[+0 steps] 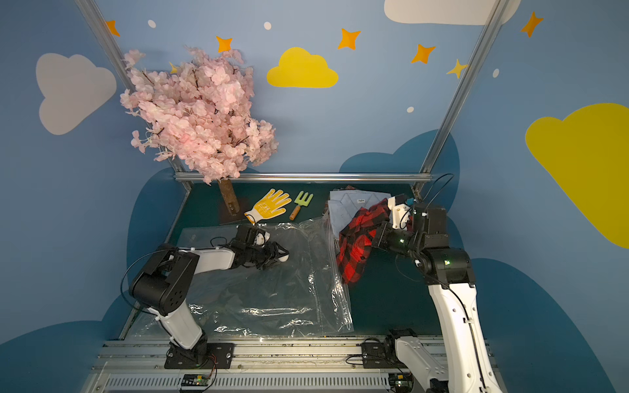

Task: Take the shirt out of the vacuum bag
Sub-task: Take out the shirt from the vacuum bag, then place the shirt at the center of the board.

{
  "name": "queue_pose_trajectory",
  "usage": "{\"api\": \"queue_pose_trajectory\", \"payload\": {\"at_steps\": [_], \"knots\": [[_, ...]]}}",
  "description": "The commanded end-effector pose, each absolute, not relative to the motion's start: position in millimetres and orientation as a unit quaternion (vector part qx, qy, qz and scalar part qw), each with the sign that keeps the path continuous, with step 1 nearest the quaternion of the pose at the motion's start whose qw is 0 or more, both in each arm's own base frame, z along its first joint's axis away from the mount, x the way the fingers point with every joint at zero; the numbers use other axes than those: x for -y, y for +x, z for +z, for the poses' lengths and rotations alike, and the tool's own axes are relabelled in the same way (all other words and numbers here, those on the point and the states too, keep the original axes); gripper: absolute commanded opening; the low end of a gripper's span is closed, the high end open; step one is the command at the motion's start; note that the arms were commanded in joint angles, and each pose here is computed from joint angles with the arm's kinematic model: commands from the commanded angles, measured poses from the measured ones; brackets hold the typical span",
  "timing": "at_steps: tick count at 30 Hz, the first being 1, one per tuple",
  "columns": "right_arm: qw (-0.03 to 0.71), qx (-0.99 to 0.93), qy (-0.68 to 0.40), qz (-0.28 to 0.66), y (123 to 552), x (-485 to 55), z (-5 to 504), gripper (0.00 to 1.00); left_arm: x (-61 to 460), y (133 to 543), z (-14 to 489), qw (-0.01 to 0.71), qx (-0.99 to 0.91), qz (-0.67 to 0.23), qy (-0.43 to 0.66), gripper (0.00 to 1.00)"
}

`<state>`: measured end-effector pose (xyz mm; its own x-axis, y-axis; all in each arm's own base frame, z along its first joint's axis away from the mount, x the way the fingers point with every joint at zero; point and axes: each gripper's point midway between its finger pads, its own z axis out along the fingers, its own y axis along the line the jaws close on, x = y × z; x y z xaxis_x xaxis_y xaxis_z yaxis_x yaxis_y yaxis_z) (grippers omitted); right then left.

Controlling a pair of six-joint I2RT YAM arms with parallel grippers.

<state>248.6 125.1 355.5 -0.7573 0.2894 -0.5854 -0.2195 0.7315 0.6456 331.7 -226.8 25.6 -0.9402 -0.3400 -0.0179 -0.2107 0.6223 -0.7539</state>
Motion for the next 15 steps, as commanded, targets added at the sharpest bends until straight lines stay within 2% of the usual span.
{"api": "queue_pose_trajectory", "payload": {"at_steps": [1, 15], "knots": [[0.371, -0.845, -0.026, 0.383, 262.1, -137.7, 387.7, 0.0, 170.7, 253.4, -76.6, -0.043, -0.948, -0.222, -0.225, 0.66], [0.385, -0.824, -0.098, 0.404, 371.1, -183.2, 426.3, 0.0, 171.6, 254.0, -76.6, -0.044, -0.947, -0.224, -0.224, 0.66]]}}
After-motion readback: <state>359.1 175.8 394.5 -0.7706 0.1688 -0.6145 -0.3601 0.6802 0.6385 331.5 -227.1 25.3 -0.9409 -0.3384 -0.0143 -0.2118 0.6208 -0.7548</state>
